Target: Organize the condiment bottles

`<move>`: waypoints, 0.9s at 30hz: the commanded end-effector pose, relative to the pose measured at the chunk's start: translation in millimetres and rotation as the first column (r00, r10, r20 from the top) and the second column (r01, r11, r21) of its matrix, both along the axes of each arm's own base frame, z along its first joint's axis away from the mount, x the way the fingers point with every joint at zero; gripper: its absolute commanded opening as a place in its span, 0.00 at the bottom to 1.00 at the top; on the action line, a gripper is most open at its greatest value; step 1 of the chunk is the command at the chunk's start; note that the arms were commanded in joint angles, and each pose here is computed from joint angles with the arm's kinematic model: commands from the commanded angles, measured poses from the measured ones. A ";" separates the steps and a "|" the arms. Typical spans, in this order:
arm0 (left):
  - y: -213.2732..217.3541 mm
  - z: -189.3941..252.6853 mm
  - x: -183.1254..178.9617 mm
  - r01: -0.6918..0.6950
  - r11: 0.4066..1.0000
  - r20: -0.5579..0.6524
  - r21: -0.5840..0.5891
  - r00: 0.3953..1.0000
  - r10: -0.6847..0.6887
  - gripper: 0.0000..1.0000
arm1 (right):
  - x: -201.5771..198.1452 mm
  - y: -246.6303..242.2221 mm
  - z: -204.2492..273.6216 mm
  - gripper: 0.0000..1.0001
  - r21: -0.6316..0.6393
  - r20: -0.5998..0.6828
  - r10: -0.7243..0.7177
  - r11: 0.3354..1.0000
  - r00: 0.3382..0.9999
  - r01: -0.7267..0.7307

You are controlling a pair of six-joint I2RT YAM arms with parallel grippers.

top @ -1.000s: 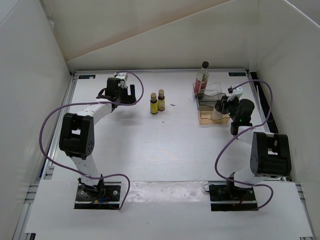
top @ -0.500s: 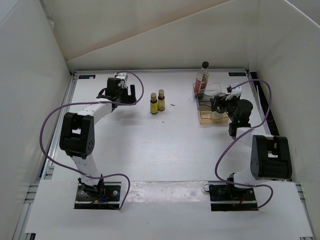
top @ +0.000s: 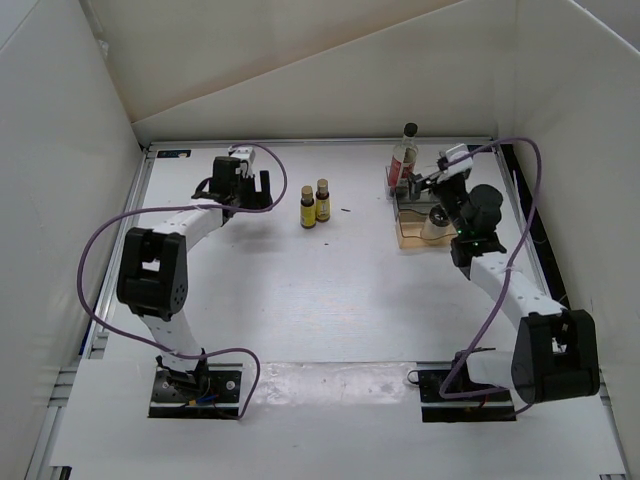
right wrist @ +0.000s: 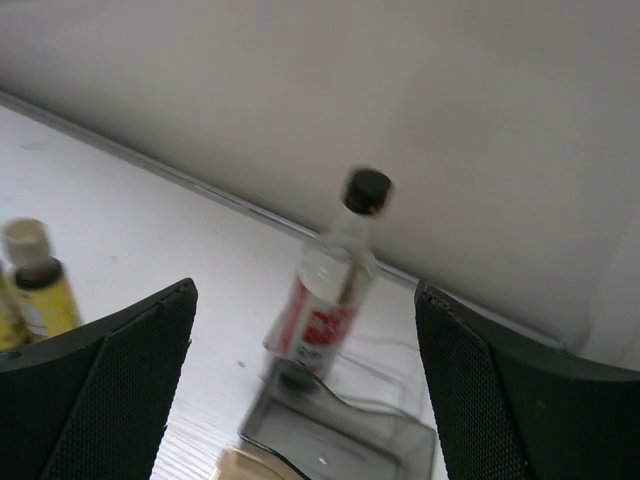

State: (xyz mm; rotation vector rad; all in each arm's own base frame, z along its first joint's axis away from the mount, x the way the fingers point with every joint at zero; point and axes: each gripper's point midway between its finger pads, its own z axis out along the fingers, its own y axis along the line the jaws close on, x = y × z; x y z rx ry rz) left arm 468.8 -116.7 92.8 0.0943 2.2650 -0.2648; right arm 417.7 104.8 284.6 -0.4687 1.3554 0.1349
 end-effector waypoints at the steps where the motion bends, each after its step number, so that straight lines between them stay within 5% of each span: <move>1: -3.6 36.8 0.6 0.010 1.000 0.088 -0.029 0.996 -0.008 1.00 | -11.8 51.9 27.2 0.90 -0.006 0.043 0.158 0.987 0.987 -0.158; 10: 3.6 45.8 -0.7 0.001 0.999 0.104 -0.036 0.995 0.003 1.00 | -14.1 185.2 -37.7 0.86 0.023 -0.202 0.439 0.896 0.876 -0.444; 19: 22.8 50.1 -1.1 -0.040 0.998 0.105 -0.048 0.993 0.045 1.00 | 6.3 224.4 -22.6 0.83 -0.104 -0.345 0.383 0.892 0.857 -0.441; 22: 23.1 47.4 -1.3 -0.044 0.998 0.098 -0.052 0.994 0.049 1.00 | 16.8 232.2 23.7 0.83 -0.136 -0.303 0.357 0.902 0.884 -0.411; 27: 22.7 45.4 -1.3 -0.050 0.997 0.091 -0.059 0.994 0.055 1.00 | 25.4 223.3 0.5 0.83 -0.169 -0.542 0.250 0.903 0.803 -0.395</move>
